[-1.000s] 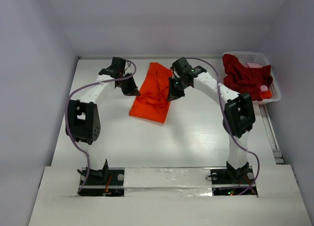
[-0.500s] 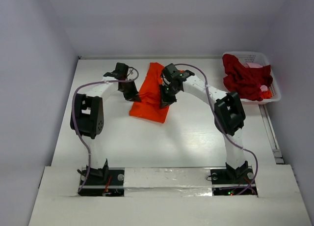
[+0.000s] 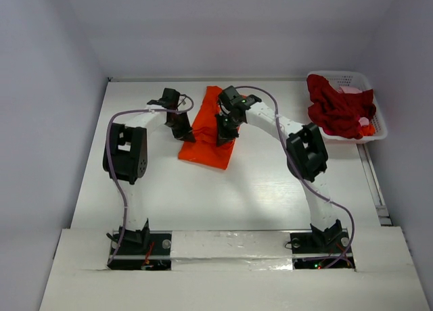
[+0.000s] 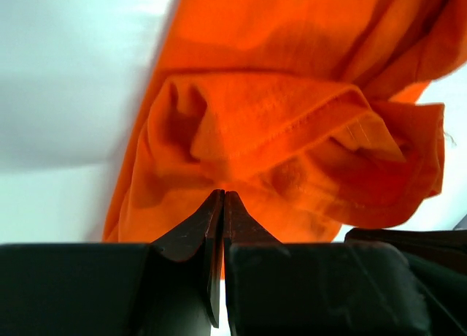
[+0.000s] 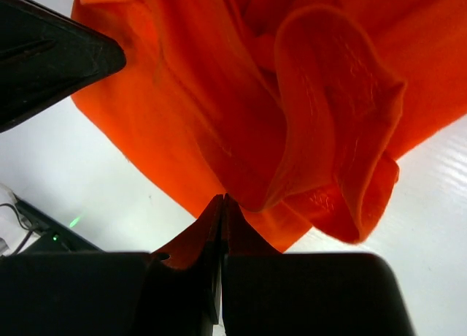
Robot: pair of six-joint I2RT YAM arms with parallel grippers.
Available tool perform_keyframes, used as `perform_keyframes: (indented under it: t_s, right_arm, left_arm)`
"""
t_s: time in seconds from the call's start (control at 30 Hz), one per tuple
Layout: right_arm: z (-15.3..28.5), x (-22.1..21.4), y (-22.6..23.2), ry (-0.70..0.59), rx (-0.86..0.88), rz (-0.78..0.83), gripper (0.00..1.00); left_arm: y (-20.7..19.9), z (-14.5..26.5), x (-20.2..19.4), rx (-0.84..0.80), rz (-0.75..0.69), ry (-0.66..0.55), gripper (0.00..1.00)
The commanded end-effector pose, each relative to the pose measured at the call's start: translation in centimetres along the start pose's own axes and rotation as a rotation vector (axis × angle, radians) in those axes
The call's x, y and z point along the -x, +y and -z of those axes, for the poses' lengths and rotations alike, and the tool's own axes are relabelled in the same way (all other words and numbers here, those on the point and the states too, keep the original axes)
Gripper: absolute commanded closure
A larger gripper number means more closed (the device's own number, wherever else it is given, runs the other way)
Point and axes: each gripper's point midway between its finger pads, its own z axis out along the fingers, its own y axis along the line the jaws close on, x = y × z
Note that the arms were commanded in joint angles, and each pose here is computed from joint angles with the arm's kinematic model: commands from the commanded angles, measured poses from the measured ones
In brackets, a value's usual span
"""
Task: Fold and stack the t-shirts
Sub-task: Fold the folded rectangular tshirt in 1/3 of the way
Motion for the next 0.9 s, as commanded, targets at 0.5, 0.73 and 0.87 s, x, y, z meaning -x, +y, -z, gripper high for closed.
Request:
perform_keyframes:
  t_s: [0.5, 0.73, 0.87]
  right_arm:
    - [-1.4, 4.4, 0.4, -0.087, -0.026, 0.046, 1.00]
    - [-2.5, 5.1, 0.2, -0.086, -0.035, 0.058, 1.00]
    - [-0.4, 6.1, 1.3, -0.134, -0.022, 0.084, 1.00]
  left_arm:
    - [-2.6, -1.3, 5.2, -0.052, -0.025, -0.078, 1.00]
    - [-3.4, -1.6, 6.6, -0.073, -0.024, -0.097, 1.00]
    - [-3.9, -1.9, 7.5, -0.082, -0.021, -0.105, 1.00]
